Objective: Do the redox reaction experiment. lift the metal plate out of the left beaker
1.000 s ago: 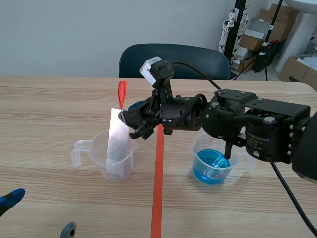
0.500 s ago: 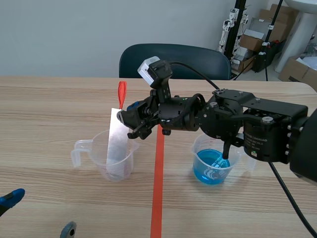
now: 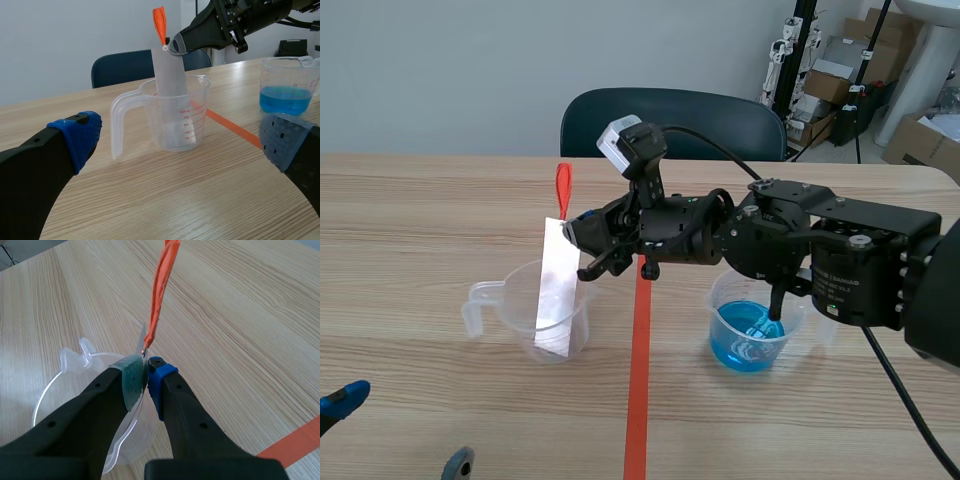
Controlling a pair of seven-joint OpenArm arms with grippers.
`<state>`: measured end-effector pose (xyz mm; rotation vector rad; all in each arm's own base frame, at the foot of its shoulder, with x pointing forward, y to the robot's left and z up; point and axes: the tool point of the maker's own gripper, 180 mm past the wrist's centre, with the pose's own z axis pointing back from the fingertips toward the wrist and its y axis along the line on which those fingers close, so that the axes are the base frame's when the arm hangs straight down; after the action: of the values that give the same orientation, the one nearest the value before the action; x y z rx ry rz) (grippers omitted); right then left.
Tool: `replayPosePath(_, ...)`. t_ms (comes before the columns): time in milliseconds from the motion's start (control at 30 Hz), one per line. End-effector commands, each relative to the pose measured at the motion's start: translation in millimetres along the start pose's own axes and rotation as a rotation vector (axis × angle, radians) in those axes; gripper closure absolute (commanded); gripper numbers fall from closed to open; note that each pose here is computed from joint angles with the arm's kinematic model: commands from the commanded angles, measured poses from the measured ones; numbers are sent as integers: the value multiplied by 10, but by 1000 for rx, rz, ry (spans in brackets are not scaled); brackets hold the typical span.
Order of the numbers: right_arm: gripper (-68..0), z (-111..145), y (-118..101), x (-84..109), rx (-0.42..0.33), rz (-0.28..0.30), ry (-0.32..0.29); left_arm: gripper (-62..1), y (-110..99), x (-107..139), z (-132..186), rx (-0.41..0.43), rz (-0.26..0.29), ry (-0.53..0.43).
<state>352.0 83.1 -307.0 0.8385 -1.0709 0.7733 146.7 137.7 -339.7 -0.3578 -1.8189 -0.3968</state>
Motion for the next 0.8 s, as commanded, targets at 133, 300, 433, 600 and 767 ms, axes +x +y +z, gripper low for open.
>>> replayPosePath(133, -6, -28, -10, 166, 12, 30, -32, -623, 3, 87, 23, 0, 2, -41)
replayPosePath(300, -6, -25, 72, 157, 59, 37, -27, -623, 3, 87, 23, 0, 2, -41)
replayPosePath(433, -6, -22, 97, 150, 73, 38, -24, -623, 3, 87, 23, 0, 2, -41)
replayPosePath(600, -6, -13, 169, 117, 113, 67, -6, -623, 3, 87, 23, 0, 2, -41)
replayPosePath(767, -6, -5, 221, 77, 144, 93, 14, -623, 3, 87, 23, 0, 2, -41)
